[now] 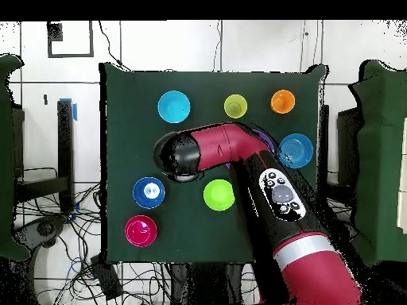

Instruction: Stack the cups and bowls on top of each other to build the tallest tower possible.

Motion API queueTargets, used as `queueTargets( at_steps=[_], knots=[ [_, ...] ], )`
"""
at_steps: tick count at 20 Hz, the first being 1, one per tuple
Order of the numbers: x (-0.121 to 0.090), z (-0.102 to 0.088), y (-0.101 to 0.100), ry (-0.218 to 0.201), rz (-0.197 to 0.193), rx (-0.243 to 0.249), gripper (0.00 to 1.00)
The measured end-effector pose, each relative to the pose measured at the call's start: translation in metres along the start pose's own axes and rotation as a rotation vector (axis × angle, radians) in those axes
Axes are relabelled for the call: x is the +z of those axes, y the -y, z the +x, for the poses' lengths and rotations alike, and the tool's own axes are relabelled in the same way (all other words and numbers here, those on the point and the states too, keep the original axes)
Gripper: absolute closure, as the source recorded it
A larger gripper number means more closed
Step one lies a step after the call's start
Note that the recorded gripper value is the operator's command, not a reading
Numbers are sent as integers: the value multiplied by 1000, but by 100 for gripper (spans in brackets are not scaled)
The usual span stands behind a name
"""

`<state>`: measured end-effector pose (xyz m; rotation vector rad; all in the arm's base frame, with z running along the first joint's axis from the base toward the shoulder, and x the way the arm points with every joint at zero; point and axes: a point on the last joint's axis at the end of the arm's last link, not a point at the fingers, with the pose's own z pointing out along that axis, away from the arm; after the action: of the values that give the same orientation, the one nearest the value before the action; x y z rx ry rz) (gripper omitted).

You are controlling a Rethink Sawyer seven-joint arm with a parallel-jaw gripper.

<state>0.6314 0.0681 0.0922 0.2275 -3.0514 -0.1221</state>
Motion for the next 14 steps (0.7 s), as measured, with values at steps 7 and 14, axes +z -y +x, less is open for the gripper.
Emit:
queueTargets(
  at_steps=[7, 14],
  knots=[
    [12, 7, 9, -17, -32, 4, 0],
    [16, 8, 17, -17, -52, 13, 0]
  ],
)
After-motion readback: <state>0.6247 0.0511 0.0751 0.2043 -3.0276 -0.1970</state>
